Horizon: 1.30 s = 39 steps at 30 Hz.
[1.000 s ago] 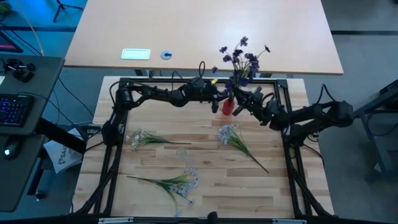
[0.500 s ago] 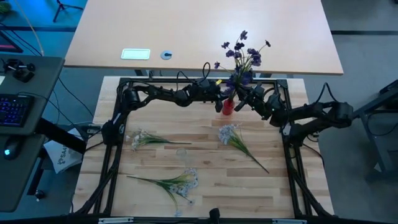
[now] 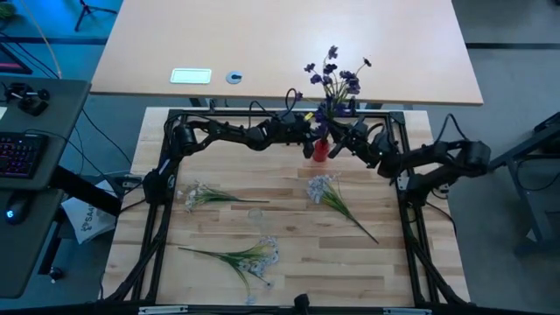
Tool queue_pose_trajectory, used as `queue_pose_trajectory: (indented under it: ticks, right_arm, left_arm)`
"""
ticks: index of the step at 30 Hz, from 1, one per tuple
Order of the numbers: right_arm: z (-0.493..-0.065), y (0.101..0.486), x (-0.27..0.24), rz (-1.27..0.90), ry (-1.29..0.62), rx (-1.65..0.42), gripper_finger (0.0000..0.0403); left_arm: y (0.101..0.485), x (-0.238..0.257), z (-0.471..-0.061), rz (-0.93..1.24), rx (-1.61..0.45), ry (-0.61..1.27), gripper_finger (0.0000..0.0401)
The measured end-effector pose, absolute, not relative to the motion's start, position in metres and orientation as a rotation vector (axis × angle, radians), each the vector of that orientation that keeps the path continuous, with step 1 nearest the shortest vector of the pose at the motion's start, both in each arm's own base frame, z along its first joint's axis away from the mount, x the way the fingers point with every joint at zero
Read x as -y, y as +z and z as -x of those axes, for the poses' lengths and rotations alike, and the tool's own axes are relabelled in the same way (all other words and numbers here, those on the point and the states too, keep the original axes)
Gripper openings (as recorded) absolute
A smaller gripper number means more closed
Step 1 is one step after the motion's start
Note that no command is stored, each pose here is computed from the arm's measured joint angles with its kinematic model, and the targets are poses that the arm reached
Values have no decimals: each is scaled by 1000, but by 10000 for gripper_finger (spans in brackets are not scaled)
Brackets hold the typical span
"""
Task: Sort flowers into vase by color
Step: Put the violet flowers into the red vase
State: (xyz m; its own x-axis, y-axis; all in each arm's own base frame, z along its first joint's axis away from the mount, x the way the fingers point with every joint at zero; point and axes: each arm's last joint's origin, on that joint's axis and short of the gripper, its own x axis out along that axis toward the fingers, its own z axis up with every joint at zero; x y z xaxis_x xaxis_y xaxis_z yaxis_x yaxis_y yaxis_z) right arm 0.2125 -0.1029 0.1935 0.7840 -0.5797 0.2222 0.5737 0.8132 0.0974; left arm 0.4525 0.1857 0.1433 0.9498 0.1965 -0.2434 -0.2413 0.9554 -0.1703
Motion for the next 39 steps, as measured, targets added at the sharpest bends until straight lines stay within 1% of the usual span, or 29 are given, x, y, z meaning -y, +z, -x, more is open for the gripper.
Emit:
queue_pose_trajectory:
  ticks: [5, 17, 23, 32, 39]
  right_arm:
    - [-215, 190, 105, -13, -625, 322, 0]
    - [-222, 170, 106, -43, -604, 244, 0]
    - [-223, 163, 107, -48, -603, 158, 3]
    - [-224, 159, 106, -33, -576, 114, 4]
    - [-223, 163, 106, -97, -567, 132, 6]
  left_arm:
    - [140, -185, -452, 209, -256, 224, 0]
    - [139, -184, -452, 213, -266, 224, 0]
    - [140, -184, -452, 213, -265, 223, 0]
    - [140, -184, -452, 229, -264, 226, 0]
    - [140, -184, -452, 229, -264, 226, 0]
